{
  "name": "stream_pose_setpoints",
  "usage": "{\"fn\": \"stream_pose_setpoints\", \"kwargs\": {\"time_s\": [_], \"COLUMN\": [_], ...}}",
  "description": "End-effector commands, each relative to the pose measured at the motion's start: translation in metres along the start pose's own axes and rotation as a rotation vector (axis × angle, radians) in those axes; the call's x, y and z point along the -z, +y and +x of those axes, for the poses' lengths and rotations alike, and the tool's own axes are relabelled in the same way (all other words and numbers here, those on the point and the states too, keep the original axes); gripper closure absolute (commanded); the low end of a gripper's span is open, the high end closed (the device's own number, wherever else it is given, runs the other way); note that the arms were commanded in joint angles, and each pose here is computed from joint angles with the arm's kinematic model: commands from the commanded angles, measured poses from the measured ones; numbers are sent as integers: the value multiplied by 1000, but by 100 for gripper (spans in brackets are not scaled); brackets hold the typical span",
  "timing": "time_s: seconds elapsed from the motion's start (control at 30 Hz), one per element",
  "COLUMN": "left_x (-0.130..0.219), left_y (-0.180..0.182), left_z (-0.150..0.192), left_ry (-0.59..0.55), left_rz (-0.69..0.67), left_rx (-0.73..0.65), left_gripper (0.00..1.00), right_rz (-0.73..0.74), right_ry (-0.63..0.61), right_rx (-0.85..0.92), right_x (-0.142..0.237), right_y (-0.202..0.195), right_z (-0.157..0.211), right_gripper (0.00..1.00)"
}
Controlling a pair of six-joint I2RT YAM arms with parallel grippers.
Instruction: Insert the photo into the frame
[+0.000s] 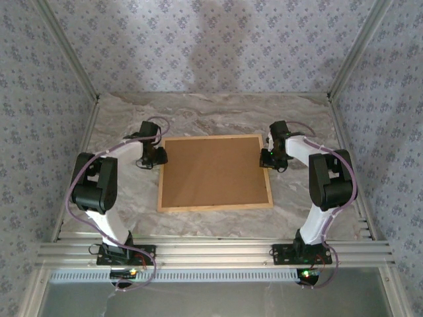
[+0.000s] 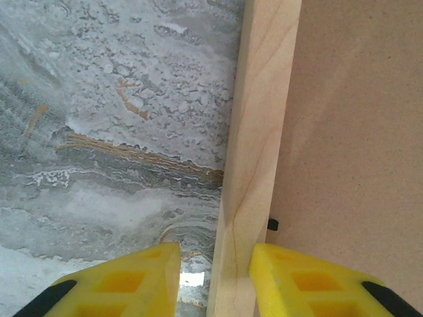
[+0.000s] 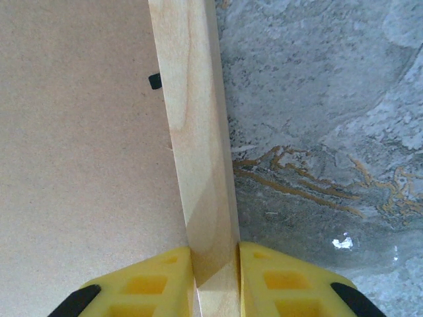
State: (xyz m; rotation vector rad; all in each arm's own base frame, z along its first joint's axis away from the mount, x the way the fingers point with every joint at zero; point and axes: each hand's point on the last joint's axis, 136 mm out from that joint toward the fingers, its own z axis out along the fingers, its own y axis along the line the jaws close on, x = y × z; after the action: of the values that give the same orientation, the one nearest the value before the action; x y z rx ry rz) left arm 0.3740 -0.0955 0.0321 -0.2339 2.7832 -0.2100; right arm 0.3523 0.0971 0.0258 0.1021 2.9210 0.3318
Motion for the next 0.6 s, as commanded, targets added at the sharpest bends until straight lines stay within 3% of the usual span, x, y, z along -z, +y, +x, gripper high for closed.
{"fn": "stream_pose_setpoints", "kwargs": {"time_s": [0.0, 0.23, 0.57], "left_x": [-16, -17, -36], "left_y": [2, -1, 0], "left_z": [7, -1, 16], "left_ry": [35, 9, 98], "left_rz": [0, 9, -21], "left_rx": [13, 26, -12], "left_gripper": [64, 61, 51], "right_rz": [3, 8, 15], "right_ry": [90, 92, 93], "right_rx": [18, 26, 32], "right_x": [-19, -20, -20], "right_y": [2, 2, 2], "right_z": [24, 24, 24], "right_gripper": [77, 77, 77]}}
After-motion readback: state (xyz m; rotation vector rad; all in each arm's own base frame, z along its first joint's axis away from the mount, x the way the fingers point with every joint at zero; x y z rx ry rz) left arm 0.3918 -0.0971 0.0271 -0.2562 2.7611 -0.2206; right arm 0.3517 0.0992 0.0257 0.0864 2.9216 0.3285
